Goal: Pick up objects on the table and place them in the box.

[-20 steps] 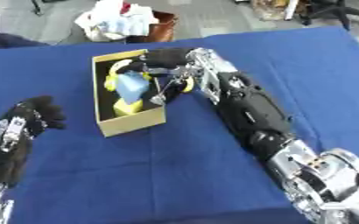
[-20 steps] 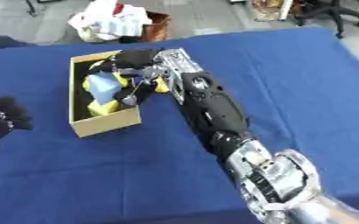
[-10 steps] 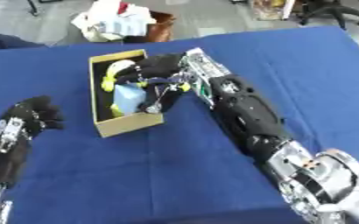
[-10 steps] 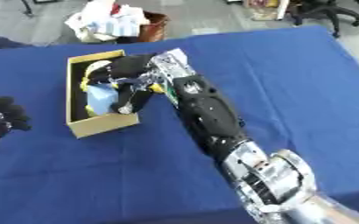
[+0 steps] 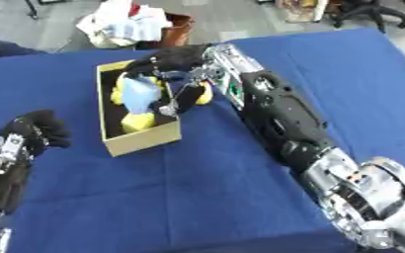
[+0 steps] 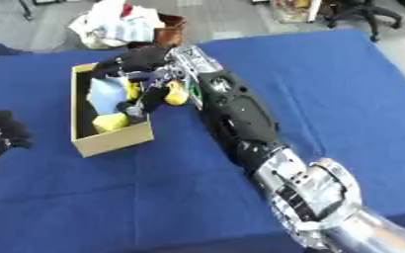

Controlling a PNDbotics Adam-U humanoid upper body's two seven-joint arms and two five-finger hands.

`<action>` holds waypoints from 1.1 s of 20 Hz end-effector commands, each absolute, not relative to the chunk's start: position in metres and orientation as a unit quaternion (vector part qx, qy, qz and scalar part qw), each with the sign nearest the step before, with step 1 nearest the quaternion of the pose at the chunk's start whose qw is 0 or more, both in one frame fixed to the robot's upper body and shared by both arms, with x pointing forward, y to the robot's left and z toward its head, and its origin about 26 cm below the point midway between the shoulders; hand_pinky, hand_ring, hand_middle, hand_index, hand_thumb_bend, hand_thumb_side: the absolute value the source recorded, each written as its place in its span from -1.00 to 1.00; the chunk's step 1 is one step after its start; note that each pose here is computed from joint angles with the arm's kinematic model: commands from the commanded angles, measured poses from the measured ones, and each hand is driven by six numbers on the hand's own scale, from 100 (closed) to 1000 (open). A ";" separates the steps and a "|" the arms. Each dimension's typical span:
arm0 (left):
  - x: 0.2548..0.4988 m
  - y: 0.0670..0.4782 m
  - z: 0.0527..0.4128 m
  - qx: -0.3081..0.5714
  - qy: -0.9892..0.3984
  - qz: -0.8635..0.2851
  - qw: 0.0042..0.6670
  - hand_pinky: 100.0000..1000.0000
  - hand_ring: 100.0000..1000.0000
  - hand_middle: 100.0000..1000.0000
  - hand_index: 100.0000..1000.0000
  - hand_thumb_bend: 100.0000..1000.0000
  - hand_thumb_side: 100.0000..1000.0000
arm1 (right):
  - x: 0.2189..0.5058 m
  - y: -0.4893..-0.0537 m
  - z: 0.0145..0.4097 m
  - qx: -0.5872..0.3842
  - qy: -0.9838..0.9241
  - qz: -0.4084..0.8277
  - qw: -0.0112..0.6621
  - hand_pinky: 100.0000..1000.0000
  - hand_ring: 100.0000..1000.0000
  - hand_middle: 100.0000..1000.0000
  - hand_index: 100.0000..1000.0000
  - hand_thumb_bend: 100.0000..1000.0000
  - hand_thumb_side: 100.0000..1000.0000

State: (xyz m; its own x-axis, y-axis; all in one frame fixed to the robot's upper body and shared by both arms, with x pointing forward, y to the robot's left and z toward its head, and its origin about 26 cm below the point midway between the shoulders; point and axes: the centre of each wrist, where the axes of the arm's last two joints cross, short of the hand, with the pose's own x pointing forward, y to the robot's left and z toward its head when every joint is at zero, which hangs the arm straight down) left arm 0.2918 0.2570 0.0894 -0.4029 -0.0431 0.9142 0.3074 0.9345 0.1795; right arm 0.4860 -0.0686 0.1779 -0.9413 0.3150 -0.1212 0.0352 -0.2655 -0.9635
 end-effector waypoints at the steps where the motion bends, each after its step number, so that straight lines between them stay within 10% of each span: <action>1: 0.292 0.259 0.097 -0.076 -0.828 -0.171 0.529 0.19 0.23 0.17 0.53 -1.00 0.54 | 0.488 -0.073 0.196 -0.135 -0.561 0.816 0.039 0.80 0.91 1.00 1.00 -1.00 -0.02; 5: 0.292 0.259 0.097 -0.076 -0.828 -0.172 0.528 0.19 0.23 0.17 0.53 -1.00 0.54 | 0.489 -0.075 0.194 -0.144 -0.561 0.814 0.039 0.77 0.89 1.00 1.00 -1.00 -0.14; 9: 0.292 0.259 0.097 -0.076 -0.828 -0.172 0.528 0.19 0.23 0.17 0.53 -1.00 0.54 | 0.488 -0.071 0.192 -0.152 -0.548 0.822 0.030 0.77 0.90 1.00 1.00 -0.82 -0.80; 13: 0.292 0.259 0.098 -0.077 -0.828 -0.172 0.528 0.19 0.23 0.17 0.53 -1.00 0.54 | 0.487 -0.068 0.190 -0.161 -0.531 0.832 0.022 0.78 0.92 1.00 1.00 -0.53 -0.70; 22: 0.292 0.259 0.098 -0.079 -0.829 -0.173 0.526 0.19 0.23 0.17 0.53 -1.00 0.54 | 0.490 -0.076 0.190 -0.176 -0.537 0.825 0.025 0.77 0.90 1.00 1.00 -0.63 -0.73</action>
